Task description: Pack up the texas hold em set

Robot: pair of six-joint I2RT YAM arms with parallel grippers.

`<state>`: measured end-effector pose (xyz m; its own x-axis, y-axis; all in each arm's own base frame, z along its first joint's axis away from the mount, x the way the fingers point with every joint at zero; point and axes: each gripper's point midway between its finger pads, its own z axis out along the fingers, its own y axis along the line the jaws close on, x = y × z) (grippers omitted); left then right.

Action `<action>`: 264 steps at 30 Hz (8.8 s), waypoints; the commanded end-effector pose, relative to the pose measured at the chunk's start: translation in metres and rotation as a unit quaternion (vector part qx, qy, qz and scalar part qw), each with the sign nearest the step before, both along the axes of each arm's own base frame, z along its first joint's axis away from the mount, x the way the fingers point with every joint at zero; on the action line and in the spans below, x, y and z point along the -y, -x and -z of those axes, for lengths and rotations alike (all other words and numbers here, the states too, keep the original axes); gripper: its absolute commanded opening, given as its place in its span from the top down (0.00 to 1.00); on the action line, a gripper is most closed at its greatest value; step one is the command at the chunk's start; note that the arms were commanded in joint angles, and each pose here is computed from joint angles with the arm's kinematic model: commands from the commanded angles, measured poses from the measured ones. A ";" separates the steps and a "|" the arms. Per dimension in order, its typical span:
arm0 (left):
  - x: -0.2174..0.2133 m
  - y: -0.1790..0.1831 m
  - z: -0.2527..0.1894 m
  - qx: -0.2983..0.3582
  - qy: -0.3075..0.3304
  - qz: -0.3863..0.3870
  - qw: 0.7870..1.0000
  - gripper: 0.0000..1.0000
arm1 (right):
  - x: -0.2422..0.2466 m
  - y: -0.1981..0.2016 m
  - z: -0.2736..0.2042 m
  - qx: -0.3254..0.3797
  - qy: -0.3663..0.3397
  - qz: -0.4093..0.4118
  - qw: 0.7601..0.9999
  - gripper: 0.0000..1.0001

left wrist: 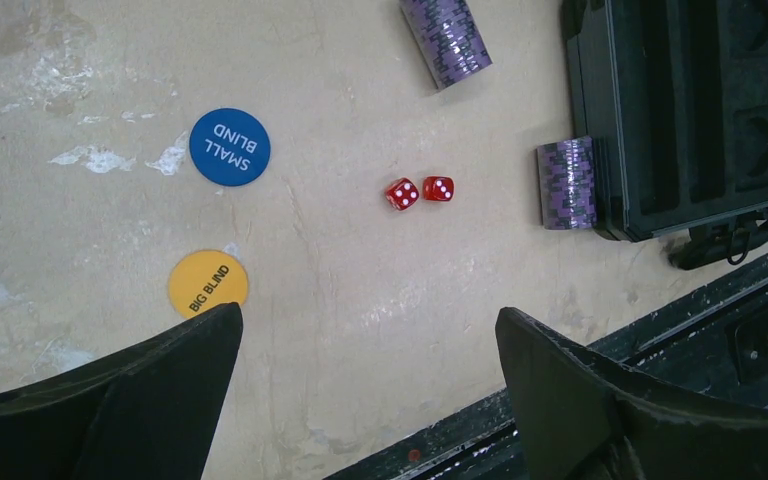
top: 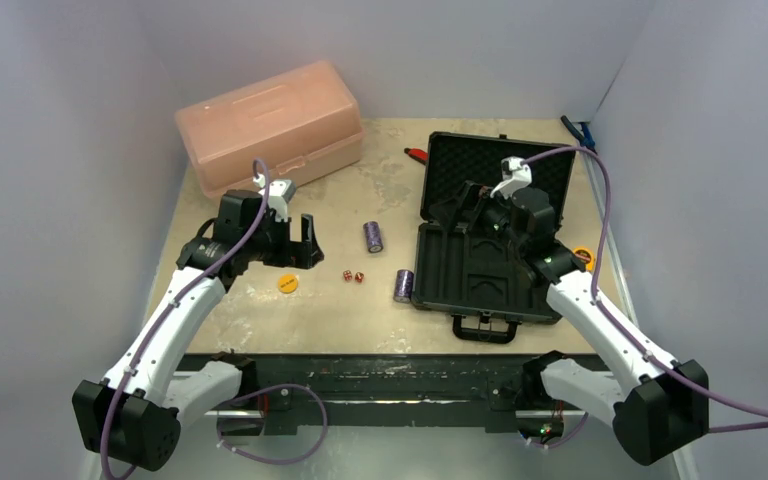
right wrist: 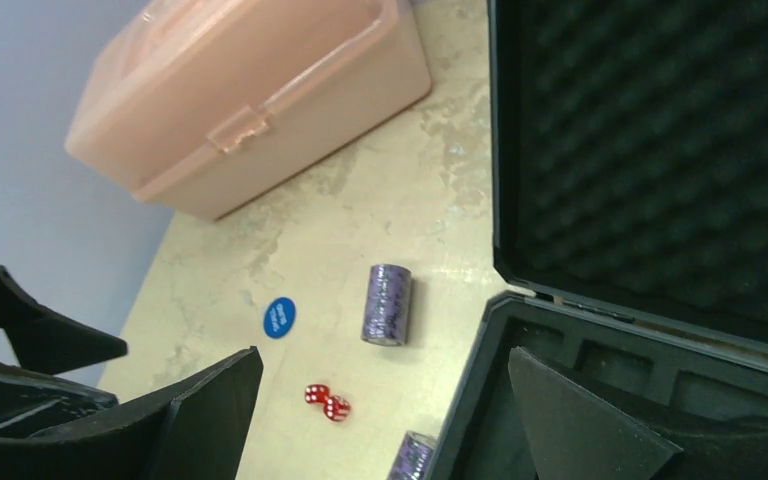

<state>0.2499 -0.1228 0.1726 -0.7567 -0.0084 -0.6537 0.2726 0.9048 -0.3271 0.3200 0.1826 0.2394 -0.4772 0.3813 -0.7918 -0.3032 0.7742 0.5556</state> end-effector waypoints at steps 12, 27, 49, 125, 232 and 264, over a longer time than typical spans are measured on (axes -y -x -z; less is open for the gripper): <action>-0.012 -0.009 -0.015 0.029 -0.014 -0.047 0.998 0.03 | -0.003 0.015 0.002 -0.036 0.085 -0.002 0.996 0.01; -0.027 -0.006 -0.022 0.045 -0.040 -0.070 0.996 0.06 | -0.064 0.012 0.007 -0.074 0.169 -0.024 0.983 0.01; -0.043 0.000 -0.037 0.074 -0.057 -0.102 0.990 0.09 | -0.148 0.013 0.063 -0.136 0.246 -0.072 0.957 0.01; -0.052 -0.001 -0.041 0.089 -0.071 -0.119 0.986 0.11 | -0.174 -0.043 0.215 -0.209 0.393 -0.045 0.894 0.39; 0.091 0.010 -0.114 0.117 0.282 0.109 0.946 0.21 | -0.125 0.059 -0.036 0.022 -0.007 -0.084 0.996 1.00; 0.141 -0.009 -0.136 0.118 0.314 0.097 0.937 0.38 | -0.135 0.078 -0.076 0.108 -0.053 -0.155 0.981 1.00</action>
